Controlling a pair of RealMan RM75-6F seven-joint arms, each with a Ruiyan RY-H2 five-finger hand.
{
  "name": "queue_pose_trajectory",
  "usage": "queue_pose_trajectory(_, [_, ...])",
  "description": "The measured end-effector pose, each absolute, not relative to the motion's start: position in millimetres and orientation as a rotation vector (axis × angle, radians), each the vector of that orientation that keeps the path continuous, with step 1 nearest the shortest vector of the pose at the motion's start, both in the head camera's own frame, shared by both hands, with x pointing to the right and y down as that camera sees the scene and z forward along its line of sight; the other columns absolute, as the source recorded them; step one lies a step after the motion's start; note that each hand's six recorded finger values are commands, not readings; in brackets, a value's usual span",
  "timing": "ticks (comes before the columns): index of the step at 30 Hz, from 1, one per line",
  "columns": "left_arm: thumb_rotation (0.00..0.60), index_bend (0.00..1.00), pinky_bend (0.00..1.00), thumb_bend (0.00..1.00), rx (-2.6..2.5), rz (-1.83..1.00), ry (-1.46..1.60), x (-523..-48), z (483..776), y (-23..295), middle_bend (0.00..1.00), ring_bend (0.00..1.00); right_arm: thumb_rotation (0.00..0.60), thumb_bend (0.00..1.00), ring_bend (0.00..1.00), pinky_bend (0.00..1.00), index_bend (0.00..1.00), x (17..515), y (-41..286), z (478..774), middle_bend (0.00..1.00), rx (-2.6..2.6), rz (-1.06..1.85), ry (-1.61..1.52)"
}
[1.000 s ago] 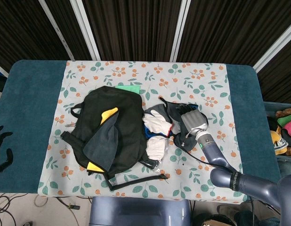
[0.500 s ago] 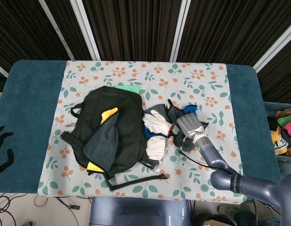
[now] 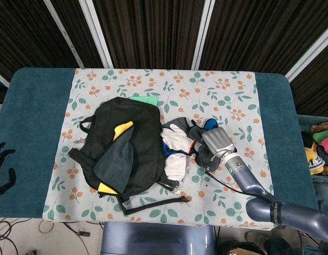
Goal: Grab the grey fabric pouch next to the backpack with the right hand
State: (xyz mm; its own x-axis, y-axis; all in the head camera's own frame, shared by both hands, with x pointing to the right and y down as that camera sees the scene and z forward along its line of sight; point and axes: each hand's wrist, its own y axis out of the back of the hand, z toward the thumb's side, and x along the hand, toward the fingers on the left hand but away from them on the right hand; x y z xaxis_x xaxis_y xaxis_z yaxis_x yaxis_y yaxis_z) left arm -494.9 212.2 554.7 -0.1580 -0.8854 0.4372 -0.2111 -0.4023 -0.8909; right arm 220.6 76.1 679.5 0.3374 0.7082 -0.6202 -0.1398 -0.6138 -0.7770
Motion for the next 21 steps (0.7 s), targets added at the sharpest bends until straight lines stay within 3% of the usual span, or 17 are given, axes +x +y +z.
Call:
queue_pose_trajectory(12, [0.6,0.21,0.03,0.59,-1.572,-1.601,1.264,-494,554,213,0.06,0.12,0.6,0.58,0.59,0.32,0.89,251,46,621,0.69,-1.76,1.307,-0.703])
queue_pose_trajectory(21, [0.6,0.21,0.04,0.59,-1.576,-1.601,1.268,-494,554,213,0.06,0.12,0.6,0.6,0.59,0.32,0.89,267,6,539,0.69,-1.654,1.192,-0.898])
